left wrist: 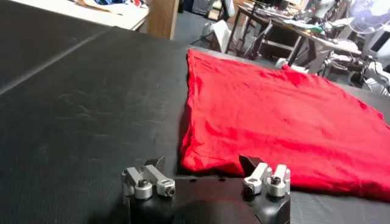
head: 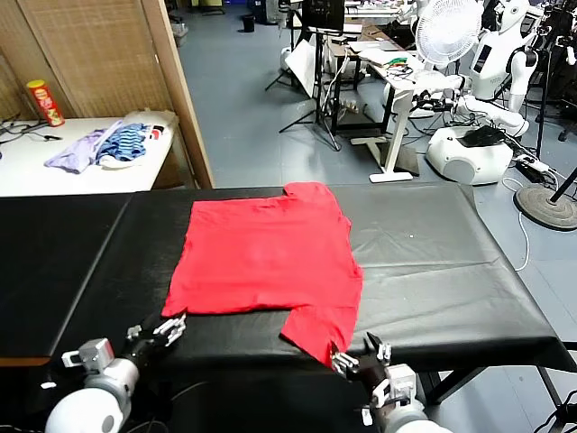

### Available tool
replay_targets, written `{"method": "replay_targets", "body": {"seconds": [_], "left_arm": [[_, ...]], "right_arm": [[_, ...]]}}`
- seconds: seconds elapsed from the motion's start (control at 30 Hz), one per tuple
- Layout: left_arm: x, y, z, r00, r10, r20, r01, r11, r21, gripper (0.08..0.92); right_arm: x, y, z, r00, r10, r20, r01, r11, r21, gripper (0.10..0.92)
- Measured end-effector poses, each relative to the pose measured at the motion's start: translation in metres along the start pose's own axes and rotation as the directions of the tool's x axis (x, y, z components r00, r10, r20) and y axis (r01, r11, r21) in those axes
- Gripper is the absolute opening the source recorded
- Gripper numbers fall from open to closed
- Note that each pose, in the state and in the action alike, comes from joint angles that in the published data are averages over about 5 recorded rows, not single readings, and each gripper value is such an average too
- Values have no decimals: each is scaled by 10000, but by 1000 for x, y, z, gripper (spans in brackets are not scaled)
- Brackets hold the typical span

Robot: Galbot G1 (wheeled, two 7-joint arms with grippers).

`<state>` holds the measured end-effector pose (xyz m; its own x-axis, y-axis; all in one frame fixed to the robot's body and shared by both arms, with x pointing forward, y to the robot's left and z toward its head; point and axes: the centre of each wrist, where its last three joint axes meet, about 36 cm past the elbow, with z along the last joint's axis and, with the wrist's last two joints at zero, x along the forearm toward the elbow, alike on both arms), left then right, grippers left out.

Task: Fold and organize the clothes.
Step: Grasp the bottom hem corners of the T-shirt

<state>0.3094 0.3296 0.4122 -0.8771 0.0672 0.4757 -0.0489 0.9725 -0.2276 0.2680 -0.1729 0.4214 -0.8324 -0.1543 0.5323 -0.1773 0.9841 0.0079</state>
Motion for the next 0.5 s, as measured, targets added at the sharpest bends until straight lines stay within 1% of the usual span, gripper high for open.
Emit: {"method": "replay_targets", "body": {"seconds": [0.07,0.13,0.17,0.23,0.27,0.3,0.37,0.4,0.47,0.5], "left_arm": [[-1,1,0,10000,-5,3,5,10000,14,798],[-2,2,0,10000,-18,6,18,10000,36,796],[-3,3,0,10000,-34,9,34,10000,45,791],[-6,4,1,10000,-57,5,57,10000,58,756],[-7,5,1,10000,-67,4,67,10000,64,723],[-8,6,2,10000,-81,4,81,9999,71,674],[-11,7,3,9999,-126,7,126,9999,79,577],[-12,8,4,9999,-156,7,156,9998,80,511],[-14,10,5,9998,-206,1,206,9998,84,410],[-14,10,6,9998,-213,-7,213,9997,88,344]], "right_arm": [[-1,0,1,10000,22,-29,-22,10000,7,778],[-3,1,3,9999,61,-82,-61,10000,15,735],[-3,2,4,9999,69,-106,-69,10000,13,701],[-5,3,6,9999,78,-146,-78,10000,4,608],[-5,3,7,9998,80,-163,-80,10000,0,559],[-6,4,7,9998,81,-178,-81,10000,-3,493],[-6,4,8,9998,100,-199,-101,9999,-10,393],[-6,4,9,9997,120,-205,-121,9999,-17,343],[-5,3,9,9996,193,-206,-194,9998,-46,245],[-5,2,9,9995,239,-202,-241,9997,-64,196]]}}
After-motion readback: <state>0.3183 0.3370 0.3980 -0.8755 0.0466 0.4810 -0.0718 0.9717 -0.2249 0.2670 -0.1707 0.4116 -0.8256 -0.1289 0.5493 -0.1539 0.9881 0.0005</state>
